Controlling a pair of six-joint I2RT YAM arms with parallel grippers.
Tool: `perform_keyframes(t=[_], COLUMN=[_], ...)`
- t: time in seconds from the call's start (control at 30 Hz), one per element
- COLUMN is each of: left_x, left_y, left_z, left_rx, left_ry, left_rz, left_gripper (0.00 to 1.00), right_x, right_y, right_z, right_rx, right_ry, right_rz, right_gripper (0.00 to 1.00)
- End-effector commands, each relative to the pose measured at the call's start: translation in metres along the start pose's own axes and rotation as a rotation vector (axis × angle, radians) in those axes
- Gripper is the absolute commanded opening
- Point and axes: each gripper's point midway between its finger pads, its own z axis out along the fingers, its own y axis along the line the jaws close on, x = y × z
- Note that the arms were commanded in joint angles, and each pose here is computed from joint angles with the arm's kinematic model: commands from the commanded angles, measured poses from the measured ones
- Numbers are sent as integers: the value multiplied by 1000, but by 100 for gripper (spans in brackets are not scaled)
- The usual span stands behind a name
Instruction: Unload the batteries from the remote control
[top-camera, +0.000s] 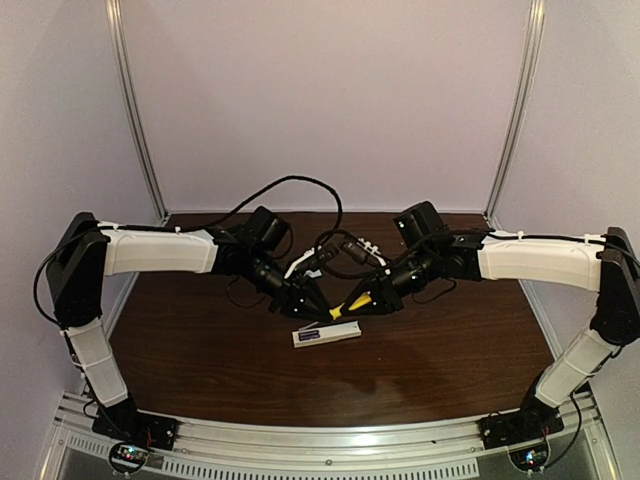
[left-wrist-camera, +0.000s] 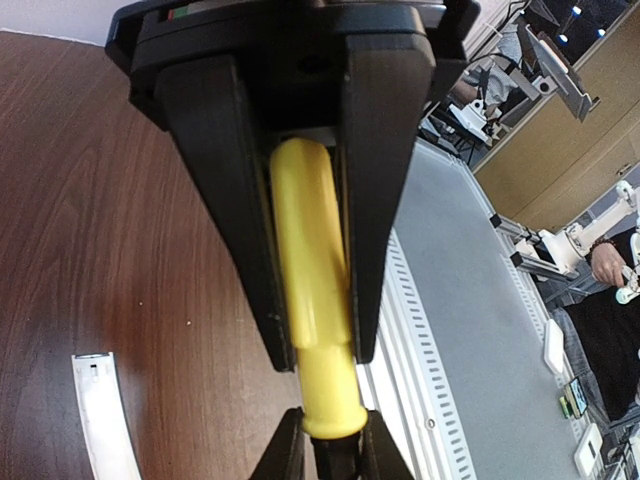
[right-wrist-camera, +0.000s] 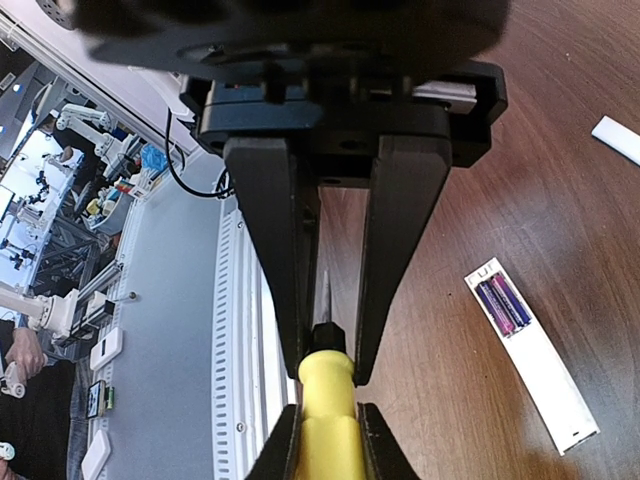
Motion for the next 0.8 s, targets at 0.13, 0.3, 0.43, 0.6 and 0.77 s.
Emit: perform_keyframes(t=[0.13,0.3,0.43,0.6,0.77], left_x=[-1,2,0,8,4], left_y=[9,13,15,22,37], left_z=[-2,-10,-21,-39,-78], left_rx=[-72,-167,-276,-440,-732], left_ry=[8,11,1,-3,-91], left_rz=[30,37,58,60,61], left_gripper=[35,51,70,87,95], right_x=[4,-1,-4,0,-1], right_y=[6,12,14,6,-7], right_z=[3,-5,-11,-13,-14], right_rx=[-19,9,36,90,162], right_ry=[35,14,3,5,1], right_rz=[21,4,-5,-3,-12], right_gripper=[0,0,0,0,0])
